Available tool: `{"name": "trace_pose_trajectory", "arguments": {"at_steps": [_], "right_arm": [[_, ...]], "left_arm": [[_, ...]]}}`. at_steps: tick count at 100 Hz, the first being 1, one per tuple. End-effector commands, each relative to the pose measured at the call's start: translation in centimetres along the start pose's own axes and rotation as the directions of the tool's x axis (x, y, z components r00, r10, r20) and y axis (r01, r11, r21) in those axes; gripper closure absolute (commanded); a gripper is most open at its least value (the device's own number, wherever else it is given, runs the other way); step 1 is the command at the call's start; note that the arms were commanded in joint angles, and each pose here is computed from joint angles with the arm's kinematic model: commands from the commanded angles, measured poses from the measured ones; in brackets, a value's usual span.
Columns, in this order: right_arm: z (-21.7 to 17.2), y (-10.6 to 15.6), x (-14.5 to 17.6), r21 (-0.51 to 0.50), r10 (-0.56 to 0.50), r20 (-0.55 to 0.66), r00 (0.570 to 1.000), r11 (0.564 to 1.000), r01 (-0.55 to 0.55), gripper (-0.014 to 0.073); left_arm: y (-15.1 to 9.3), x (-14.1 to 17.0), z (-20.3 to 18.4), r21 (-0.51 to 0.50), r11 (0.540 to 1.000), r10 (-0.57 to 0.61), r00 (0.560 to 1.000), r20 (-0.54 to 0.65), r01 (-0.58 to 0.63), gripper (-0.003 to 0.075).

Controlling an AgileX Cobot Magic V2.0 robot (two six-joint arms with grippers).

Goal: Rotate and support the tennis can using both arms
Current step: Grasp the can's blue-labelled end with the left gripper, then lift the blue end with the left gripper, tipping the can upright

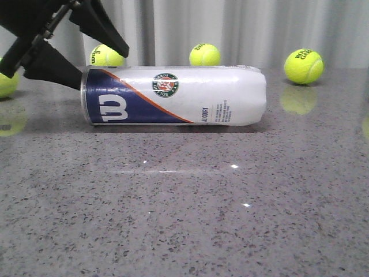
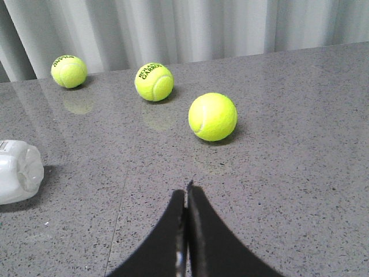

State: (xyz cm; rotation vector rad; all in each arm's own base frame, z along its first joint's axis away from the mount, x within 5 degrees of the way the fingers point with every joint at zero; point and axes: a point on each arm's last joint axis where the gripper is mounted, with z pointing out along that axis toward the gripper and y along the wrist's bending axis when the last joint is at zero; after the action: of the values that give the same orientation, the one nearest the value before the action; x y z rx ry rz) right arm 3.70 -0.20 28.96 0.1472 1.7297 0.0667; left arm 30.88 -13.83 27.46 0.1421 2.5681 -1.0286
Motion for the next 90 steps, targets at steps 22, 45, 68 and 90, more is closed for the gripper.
{"name": "trace_pose_trajectory", "arguments": {"at_steps": [22, 45, 68, 90], "right_arm": [[-0.2, 0.2, -1.3, -0.007, -0.005, 0.092, 0.996, 1.0, 0.006, 0.0661], [-0.2, 0.2, -1.3, -0.007, -0.005, 0.092, 0.996, 1.0, 0.006, 0.0661], [-0.2, 0.2, -1.3, -0.007, -0.005, 0.092, 0.996, 1.0, 0.006, 0.0661], [-0.2, 0.2, -1.3, -0.007, -0.005, 0.092, 0.996, 1.0, 0.006, 0.0661]], "left_arm": [[-2.8, -0.4, 0.9, 0.107, 0.994, 0.022, 0.999, 0.045, -0.027, 0.0283], [-2.9, -0.4, 0.9, 0.107, 0.994, 0.022, 0.999, 0.05, -0.027, 0.0575], [-3.2, -0.3, 0.4, 0.114, 0.992, 0.046, 0.997, 0.056, -0.052, 0.0741], [-5.6, 0.1, -3.1, 0.139, 0.977, 0.142, 0.979, 0.143, -0.162, 0.0741]]}}
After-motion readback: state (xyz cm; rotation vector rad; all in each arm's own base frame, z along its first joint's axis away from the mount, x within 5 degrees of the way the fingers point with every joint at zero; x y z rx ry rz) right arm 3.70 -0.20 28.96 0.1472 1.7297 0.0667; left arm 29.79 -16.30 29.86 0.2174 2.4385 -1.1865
